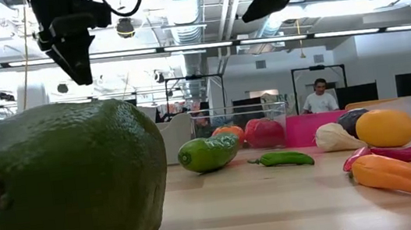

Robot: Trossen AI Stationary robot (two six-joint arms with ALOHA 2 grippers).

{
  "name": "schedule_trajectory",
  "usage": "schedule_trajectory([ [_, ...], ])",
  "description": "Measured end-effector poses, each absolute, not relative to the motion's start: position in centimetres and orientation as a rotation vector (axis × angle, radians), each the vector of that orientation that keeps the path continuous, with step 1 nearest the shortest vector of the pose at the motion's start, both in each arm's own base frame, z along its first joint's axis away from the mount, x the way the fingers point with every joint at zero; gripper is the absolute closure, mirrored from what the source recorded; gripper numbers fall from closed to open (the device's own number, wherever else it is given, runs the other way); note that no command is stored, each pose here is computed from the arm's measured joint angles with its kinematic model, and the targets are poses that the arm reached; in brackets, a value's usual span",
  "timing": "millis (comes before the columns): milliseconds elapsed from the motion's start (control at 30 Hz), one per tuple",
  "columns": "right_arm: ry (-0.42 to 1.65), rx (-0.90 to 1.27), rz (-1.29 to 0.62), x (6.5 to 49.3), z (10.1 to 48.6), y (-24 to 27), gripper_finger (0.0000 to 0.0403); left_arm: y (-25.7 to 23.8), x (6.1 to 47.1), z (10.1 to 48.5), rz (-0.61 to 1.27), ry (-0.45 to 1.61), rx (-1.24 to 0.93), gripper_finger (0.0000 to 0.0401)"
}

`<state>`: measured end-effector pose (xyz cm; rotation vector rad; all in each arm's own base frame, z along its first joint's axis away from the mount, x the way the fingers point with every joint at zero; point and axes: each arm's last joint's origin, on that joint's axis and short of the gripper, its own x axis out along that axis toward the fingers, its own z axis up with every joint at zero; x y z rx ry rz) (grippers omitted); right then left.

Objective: Sort produce into baskets
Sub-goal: Put the cucumber into the green bin

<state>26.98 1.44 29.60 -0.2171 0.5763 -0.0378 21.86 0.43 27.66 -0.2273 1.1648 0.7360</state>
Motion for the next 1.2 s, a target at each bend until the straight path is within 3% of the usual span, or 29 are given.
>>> schedule_trajectory([
  [233,0.582,-0.118,-0.065,27.1,29.4,1.5,0.0069,0.4,22.1,27.7,0.719,1.143,-0.223,0.0144],
  [533,0.658,-0.094,-0.037,29.1,26.9,1.7,0.0062,0.4,22.3,27.8,0.715,1.126,-0.231,0.0144],
  [867,0.798,-0.504,0.226,31.8,22.0,3.4,0.0067,0.3,22.4,27.8,0.711,1.124,-0.232,0.0144],
  [1200,0.881,-0.675,0.332,36.1,19.6,4.3,0.008,0.3,22.4,27.8,0.713,1.12,-0.238,0.0144],
])
